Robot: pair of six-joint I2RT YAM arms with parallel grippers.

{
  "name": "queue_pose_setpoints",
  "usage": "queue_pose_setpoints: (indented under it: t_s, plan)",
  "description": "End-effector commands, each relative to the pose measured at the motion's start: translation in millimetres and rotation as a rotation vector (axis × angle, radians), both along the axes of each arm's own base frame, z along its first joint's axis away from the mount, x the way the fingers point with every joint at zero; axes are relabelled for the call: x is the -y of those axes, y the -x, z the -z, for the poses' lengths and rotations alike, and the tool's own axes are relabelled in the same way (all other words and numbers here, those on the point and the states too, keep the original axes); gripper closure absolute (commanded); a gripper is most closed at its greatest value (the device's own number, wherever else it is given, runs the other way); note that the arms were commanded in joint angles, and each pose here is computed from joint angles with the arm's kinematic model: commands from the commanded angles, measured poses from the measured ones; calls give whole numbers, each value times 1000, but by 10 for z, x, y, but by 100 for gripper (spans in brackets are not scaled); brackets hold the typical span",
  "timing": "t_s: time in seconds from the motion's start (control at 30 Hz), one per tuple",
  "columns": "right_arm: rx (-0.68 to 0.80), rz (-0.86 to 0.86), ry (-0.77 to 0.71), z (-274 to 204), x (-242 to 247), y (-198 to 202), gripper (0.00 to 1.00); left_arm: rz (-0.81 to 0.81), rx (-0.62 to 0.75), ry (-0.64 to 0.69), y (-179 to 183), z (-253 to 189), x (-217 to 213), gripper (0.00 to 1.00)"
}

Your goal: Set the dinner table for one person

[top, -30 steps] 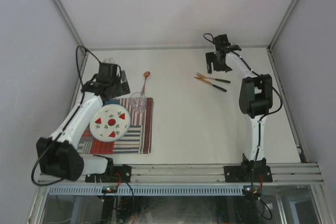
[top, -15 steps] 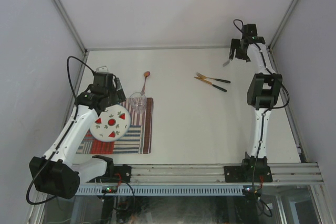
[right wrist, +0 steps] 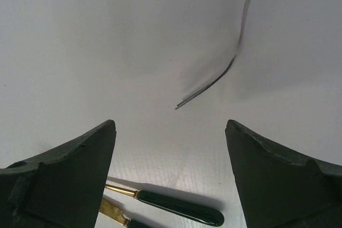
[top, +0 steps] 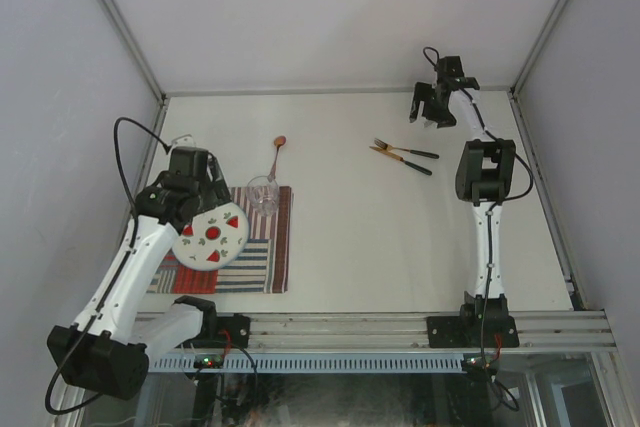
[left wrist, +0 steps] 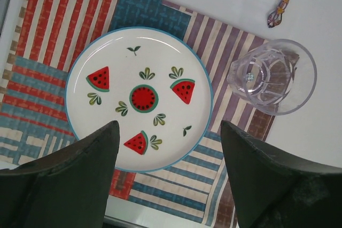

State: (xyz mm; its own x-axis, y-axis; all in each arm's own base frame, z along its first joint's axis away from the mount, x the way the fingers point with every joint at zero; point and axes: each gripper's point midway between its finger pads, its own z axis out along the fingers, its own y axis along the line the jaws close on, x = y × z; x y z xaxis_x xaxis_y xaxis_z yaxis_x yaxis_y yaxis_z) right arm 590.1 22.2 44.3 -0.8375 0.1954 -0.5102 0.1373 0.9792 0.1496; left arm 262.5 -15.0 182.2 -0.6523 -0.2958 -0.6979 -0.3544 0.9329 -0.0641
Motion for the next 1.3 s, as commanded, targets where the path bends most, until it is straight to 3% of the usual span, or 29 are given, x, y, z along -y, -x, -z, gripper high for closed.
queue_pose_setpoints:
  t_s: [0.0, 0.27, 0.47, 0.63, 0.7, 0.77, 0.83, 1.03, 1.27]
  plan:
    - [101, 38, -80, -248, -44, -229, 17, -40, -3, -11, 92, 19, -78, 20]
    - [124, 75, -146, -262, 39, -324, 17, -65, -21, -22, 237, 38, -140, 20]
    - [99, 124, -296, -149, 32, -346, 21, -77, -22, -24, 284, 7, -162, 20]
    - [73, 163, -388, -52, 80, -346, 35, -85, -20, -20, 272, -20, -161, 20]
    - [71, 160, -391, -45, 71, -342, 49, -89, -21, -17, 278, -9, -162, 20]
    - [66, 160, -395, -34, 77, -330, 68, -88, -24, -10, 285, 19, -150, 20]
    - [60, 157, -397, -21, 68, -315, 97, -91, -25, -4, 288, 43, -144, 20]
    - [31, 87, -398, -3, -115, -188, 100, -88, -26, 8, 260, 117, -117, 20]
    - [18, -144, -344, -321, -850, 119, 100, -68, -16, 17, 89, 166, -52, 20]
